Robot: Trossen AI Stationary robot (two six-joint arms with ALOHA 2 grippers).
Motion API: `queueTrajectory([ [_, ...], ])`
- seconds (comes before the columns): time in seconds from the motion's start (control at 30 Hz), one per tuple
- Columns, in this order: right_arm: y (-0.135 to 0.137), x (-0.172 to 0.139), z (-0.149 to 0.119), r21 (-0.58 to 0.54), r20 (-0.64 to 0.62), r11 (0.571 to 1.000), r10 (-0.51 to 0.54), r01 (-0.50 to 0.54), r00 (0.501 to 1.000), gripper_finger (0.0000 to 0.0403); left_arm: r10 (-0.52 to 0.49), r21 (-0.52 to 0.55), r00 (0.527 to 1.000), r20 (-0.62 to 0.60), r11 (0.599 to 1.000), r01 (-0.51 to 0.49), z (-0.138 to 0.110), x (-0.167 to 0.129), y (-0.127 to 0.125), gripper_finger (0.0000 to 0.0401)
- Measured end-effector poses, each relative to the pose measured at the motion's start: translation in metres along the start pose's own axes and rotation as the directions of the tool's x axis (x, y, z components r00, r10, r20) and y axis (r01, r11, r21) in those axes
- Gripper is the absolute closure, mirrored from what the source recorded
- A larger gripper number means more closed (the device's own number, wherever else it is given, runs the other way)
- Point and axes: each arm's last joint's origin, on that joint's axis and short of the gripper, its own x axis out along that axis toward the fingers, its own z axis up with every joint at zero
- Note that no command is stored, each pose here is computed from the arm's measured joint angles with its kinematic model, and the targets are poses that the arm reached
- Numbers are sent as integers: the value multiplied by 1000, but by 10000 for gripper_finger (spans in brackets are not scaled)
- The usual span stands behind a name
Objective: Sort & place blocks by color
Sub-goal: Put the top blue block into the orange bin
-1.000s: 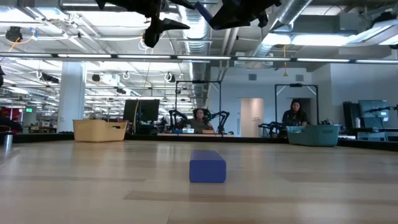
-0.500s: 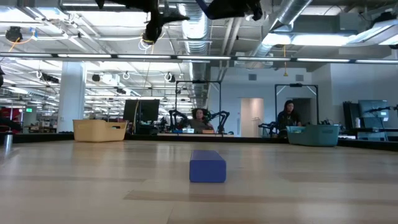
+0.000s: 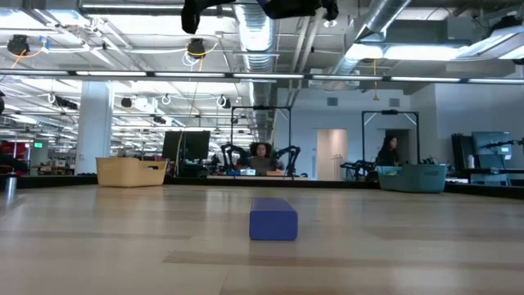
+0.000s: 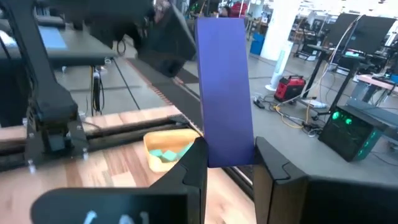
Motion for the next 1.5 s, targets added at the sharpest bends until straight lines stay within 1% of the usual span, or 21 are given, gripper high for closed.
queueTrajectory([
  [0.1, 7, 8, 5, 18, 26, 999, 36, -36, 999, 327, 3, -1, 1000, -1, 1000, -3, 0, -2, 0, 193],
  [0.2, 15, 16, -1, -6, -5, 999, 39, -39, 999, 328, 7, -11, 1000, -7, 1000, -7, 0, -3, -1, 193],
  [0.37, 24, 27, 6, -4, 14, 999, 39, -39, 999, 328, 35, -33, 998, -46, 999, -36, -3, -8, 0, 193],
  [0.43, 28, 29, 5, -27, 4, 999, 43, -43, 999, 328, 50, -47, 997, -51, 997, -52, -4, -9, 0, 193],
  [0.57, 35, 33, 9, -71, 20, 997, 44, -43, 999, 328, 77, -71, 992, -99, 994, -84, -11, -8, 0, 193],
  [0.67, 36, 34, 7, -105, 8, 994, 13, -12, 1000, 328, 96, -73, 984, -150, 991, -108, -18, -6, -1, 193],
  [0.83, 36, 34, 4, -126, -15, 992, -5, 3, 1000, 328, 125, -67, 979, -163, 988, -137, -22, -6, -2, 193],
  [1.2, 36, 34, 3, -172, -21, 985, -2, -1, 1000, 327, 116, -83, 984, -138, 988, -129, -19, -6, -3, 193],
  [1.27, 36, 34, 1, -179, -40, 984, -3, -5, 999, 326, 102, -73, 988, -115, 991, -111, -17, -5, -5, 193],
  [1.37, 35, 34, -3, -196, -73, 981, -30, 15, 997, 327, 93, -69, 993, -73, 993, -98, -13, -5, -6, 193],
  [1.5, 35, 34, -4, -202, -80, 979, -28, 12, 996, 327, 143, -66, 990, -6, 987, -143, -9, -5, -6, 195],
])
